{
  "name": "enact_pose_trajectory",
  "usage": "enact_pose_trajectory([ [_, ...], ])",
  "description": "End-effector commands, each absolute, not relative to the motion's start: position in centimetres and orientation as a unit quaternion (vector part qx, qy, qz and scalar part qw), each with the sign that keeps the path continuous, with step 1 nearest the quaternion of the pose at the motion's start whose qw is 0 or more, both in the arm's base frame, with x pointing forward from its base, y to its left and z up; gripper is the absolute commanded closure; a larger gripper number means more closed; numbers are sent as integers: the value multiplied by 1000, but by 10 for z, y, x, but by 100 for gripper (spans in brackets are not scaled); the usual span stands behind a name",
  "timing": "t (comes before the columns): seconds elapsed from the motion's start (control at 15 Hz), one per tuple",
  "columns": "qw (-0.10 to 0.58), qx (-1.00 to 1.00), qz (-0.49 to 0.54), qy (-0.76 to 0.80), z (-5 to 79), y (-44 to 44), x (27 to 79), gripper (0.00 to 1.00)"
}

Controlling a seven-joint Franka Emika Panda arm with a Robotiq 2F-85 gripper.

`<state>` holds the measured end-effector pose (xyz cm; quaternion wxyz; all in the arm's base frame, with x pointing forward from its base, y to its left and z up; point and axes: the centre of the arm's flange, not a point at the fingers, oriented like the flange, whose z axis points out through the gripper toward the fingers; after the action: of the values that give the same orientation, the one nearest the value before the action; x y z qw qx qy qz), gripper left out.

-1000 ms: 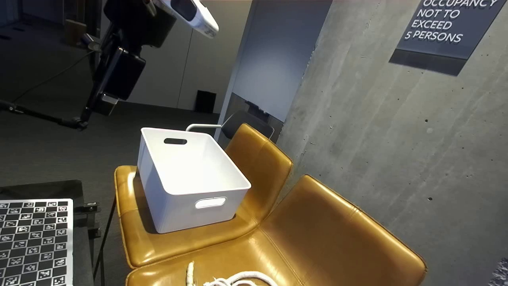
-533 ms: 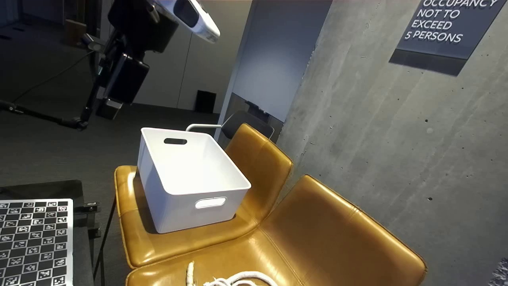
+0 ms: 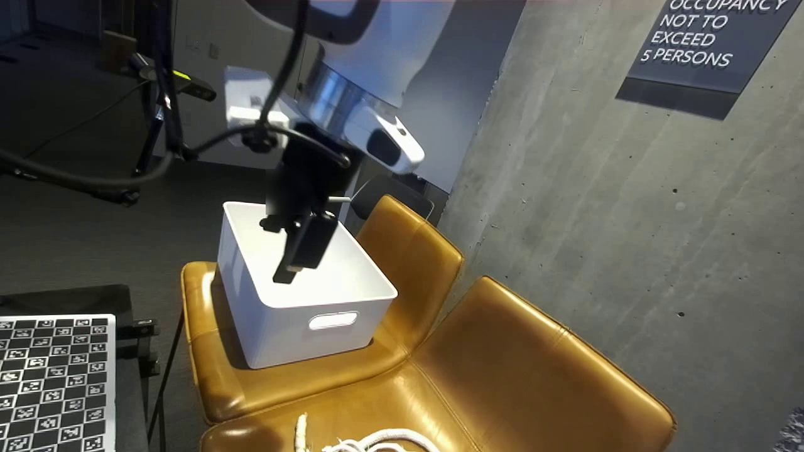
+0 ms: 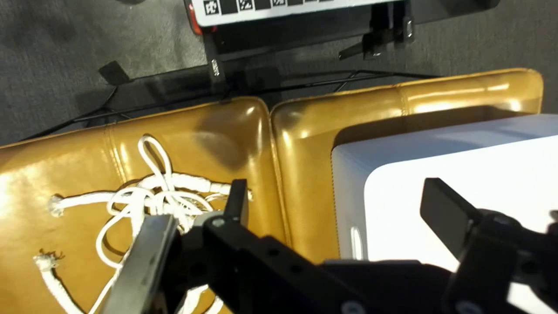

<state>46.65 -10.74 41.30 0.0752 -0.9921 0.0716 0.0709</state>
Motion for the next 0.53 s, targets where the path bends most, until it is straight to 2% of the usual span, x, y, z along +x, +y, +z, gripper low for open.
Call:
enact_pose_trajectory([
  [0.0,61,-993,62,81,381,-160,515,0],
  [0.47,19,-995,92,22,342,-299,550,0],
])
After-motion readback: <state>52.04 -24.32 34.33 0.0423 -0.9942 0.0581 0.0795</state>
